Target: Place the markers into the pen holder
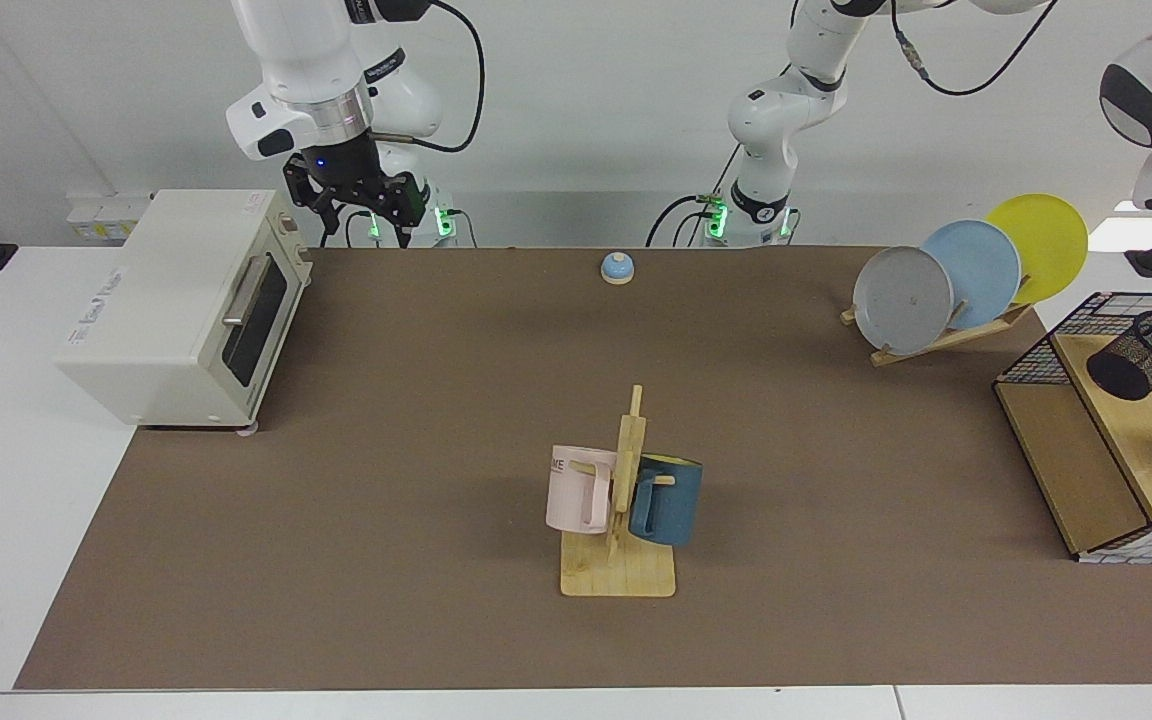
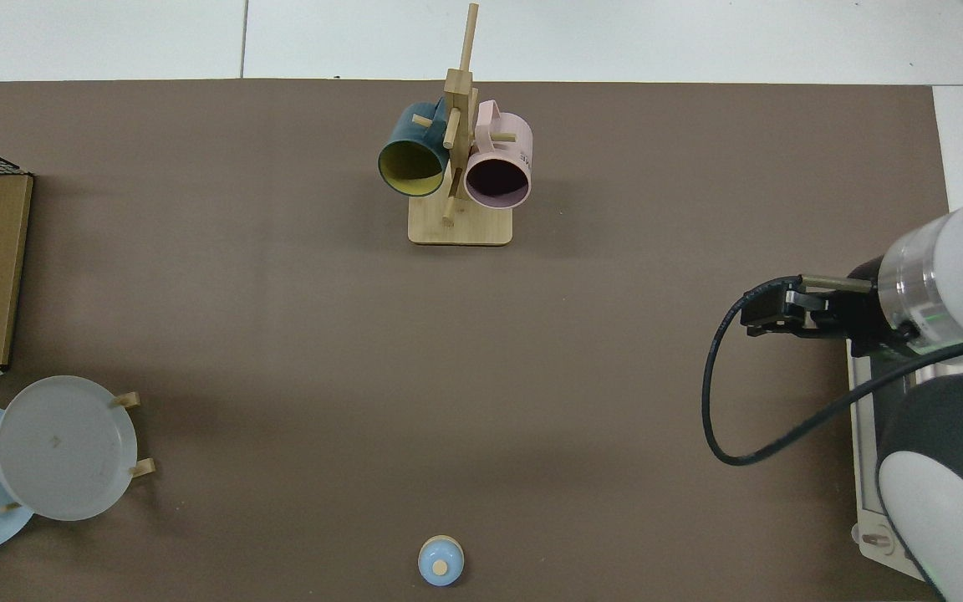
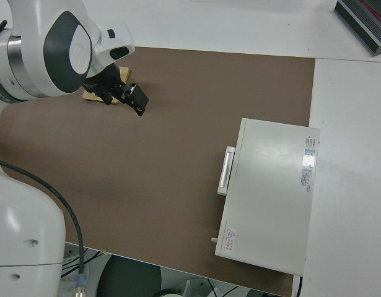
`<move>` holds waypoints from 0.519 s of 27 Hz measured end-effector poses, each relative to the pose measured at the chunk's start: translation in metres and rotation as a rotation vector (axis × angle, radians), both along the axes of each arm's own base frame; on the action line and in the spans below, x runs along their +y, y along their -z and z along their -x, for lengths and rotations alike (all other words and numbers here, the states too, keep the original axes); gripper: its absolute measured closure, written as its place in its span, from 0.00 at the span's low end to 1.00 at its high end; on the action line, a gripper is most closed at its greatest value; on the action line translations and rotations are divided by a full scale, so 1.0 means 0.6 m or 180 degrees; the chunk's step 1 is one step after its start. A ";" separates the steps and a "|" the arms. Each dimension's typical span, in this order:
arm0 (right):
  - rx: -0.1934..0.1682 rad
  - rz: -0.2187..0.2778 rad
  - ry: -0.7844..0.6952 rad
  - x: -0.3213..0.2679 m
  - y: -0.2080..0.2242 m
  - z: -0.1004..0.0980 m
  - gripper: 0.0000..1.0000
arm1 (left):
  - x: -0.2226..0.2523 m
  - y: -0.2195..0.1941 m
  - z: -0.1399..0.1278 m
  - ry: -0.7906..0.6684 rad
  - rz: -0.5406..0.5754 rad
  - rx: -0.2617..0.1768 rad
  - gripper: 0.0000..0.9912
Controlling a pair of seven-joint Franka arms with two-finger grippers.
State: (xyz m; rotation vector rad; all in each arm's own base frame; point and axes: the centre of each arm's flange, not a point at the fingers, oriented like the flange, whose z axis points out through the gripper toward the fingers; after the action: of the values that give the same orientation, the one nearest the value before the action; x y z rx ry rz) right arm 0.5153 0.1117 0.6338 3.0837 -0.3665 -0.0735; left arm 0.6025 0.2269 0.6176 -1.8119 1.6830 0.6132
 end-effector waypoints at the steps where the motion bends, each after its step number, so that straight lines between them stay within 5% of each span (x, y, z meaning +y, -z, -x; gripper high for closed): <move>1: 0.0000 0.0000 -0.0001 0.000 0.000 0.000 0.00 | 0.002 0.006 -0.002 -0.0003 0.0007 0.0015 0.83; 14: 0.0001 0.0000 -0.0001 0.000 0.000 0.000 0.00 | 0.003 0.050 -0.011 0.0003 0.0098 0.0138 0.83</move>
State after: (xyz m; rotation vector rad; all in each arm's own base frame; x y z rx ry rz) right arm 0.5153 0.1119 0.6337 3.0837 -0.3661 -0.0739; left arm 0.6094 0.2289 0.5876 -1.8314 1.7306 0.6337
